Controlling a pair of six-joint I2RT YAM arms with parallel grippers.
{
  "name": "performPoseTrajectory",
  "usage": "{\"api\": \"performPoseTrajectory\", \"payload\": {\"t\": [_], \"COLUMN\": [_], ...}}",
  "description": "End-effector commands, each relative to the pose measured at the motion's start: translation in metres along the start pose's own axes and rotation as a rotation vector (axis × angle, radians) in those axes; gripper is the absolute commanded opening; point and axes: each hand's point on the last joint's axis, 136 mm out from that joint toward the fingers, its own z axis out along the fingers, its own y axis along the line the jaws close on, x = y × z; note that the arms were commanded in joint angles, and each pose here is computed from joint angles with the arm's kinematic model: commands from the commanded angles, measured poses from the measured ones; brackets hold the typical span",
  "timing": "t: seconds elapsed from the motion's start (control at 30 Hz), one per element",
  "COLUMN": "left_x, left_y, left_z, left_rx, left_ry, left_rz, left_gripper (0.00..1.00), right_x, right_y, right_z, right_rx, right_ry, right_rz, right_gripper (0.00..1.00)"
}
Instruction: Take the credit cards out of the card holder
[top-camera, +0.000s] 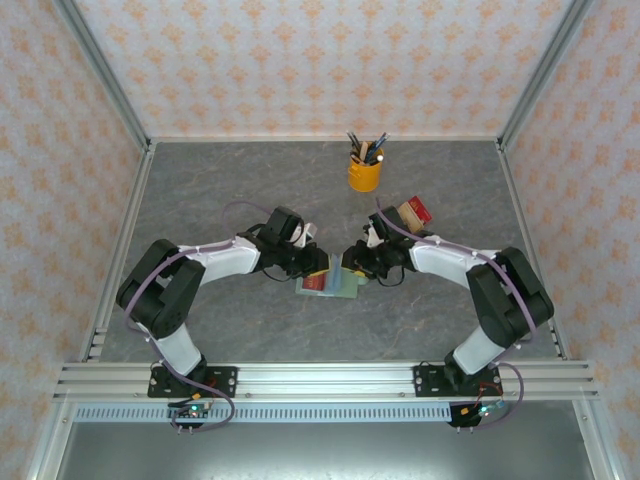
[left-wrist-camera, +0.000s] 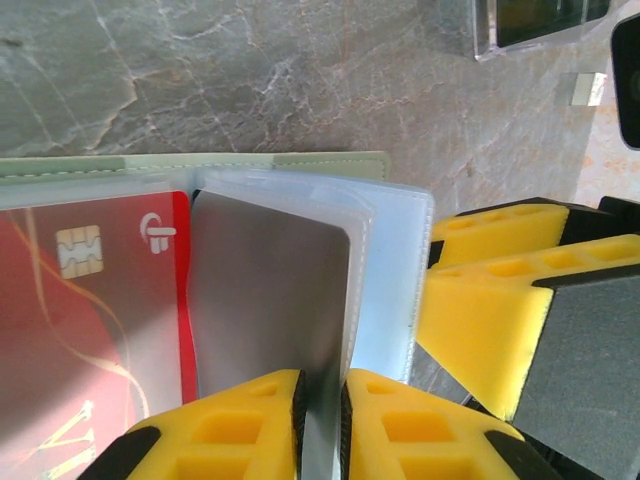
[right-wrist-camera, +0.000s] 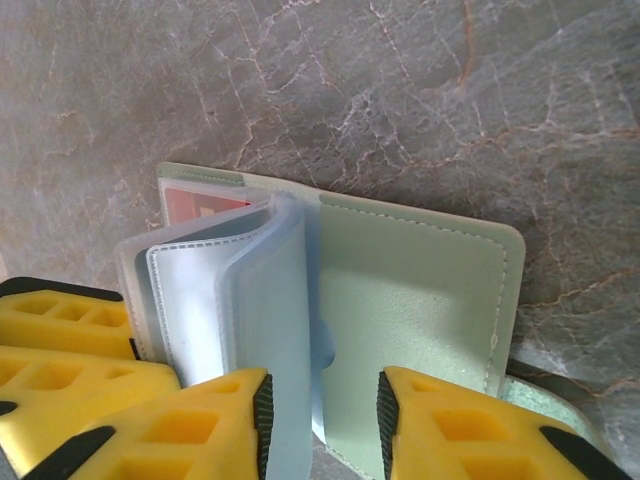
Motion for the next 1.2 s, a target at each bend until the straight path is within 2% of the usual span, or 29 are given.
{"api": "performPoseTrajectory", "payload": {"t": [0.0,0.17,0.37,0.7,1.17], "left_x": [0.003,0.004,0.004,0.002,0.003], "left_y": [0.02,0.027,0.026,-0.001,-0.018], "left_z": [-0.009,-0.015,-0.017,-0.017,-0.017], "left_rx": [-0.121,-0.156,-0.149,-0.019,0.049], "left_ry": [-0.007,-0.013,-0.014,-0.017,-0.024], "left_rz": [-0.003,-0.002,0.001,0.024,0.04], "left_gripper": [0.19,0.19,0.19,0.16,0.19], "right_x": [-0.005,-0.007,-0.007,-0.02,-0.014], "right_y": [0.002,0.0,0.021,0.011,0.005], "right_z": [-0.001,-0.005,-0.013,-0.037,-0.032], "right_rx": [0.014,0.043,-0.057,0.044,0.049], "right_ry": [-0.004,-0.014,-0.029,-0.163,-0.14], "right_rz": [-0.017,-0.03,-0.079,-0.108,-0.102], "right_gripper": [0.35,0.35,0.33,0.36,0.42]}}
